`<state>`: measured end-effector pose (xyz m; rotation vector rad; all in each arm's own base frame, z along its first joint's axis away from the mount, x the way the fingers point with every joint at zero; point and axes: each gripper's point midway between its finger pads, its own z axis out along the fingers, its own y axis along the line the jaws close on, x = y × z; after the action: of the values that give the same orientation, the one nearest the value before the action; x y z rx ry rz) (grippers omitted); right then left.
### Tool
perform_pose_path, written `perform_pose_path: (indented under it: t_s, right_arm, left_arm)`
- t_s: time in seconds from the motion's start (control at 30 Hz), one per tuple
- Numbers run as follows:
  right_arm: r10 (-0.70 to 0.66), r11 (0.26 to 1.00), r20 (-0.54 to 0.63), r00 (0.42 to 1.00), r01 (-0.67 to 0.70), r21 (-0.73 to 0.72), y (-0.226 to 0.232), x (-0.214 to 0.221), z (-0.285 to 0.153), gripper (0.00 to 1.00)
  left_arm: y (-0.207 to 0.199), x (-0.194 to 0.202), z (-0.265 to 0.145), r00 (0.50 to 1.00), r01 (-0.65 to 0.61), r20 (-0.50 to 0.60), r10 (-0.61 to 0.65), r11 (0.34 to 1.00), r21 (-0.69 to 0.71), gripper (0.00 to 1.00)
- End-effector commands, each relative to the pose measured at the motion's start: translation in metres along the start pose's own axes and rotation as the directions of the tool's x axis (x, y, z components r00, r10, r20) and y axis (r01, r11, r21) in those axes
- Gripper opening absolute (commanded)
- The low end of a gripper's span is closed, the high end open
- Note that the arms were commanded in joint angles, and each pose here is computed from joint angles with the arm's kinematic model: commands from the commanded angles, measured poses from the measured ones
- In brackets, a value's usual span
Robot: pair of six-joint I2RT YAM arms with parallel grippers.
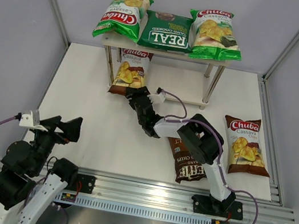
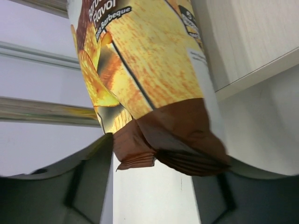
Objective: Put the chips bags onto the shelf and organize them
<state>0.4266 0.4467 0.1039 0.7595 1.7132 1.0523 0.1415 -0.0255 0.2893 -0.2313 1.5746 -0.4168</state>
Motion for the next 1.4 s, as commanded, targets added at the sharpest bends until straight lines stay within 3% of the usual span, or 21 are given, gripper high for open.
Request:
perform_pose_path:
  t_s: [0.0, 0.23, 0.63, 0.8, 0.97, 1.37]
  right_arm:
    - [0.035, 0.995, 0.038, 0.999, -0.031, -0.097, 0.047, -0.023, -0.013, 0.65]
    - [0.052, 0.993, 0.018, 0.998, -0.05, -0.111, 0.045, -0.025, -0.004, 0.43]
    - [0.029, 0.992, 0.008, 1.0, -0.028, -0.121, 0.052, -0.031, 0.015, 0.36]
    - [0.039, 0.992, -0.029, 0.999, -0.042, -0.116, 0.045, -0.026, 0.007, 0.44]
    - [0.037, 0.994, -0.068, 0.997, -0.044, -0.101, 0.034, -0.027, -0.011, 0.61]
    - [-0.096, 0.975, -0.107, 0.99, 0.072, -0.21, 0.056, -0.05, -0.065, 0.74]
  left_arm:
    - [-0.007, -0.015, -0.009, 0.997, -0.001, 0.082, -0.003, 0.998, 0.06, 0.99]
    - [-0.008, -0.016, -0.009, 0.996, -0.002, 0.085, -0.003, 0.998, 0.063, 0.99]
    - [-0.007, -0.015, -0.009, 0.996, -0.002, 0.085, -0.003, 0.998, 0.061, 0.99]
    - [-0.007, -0.016, -0.01, 0.996, 0.001, 0.088, -0.007, 0.998, 0.062, 0.99]
    - [-0.007, -0.015, -0.009, 0.997, 0.0, 0.082, -0.005, 0.998, 0.059, 0.99]
    - [-0.008, -0.013, -0.005, 0.998, -0.001, 0.065, -0.003, 0.998, 0.057, 0.99]
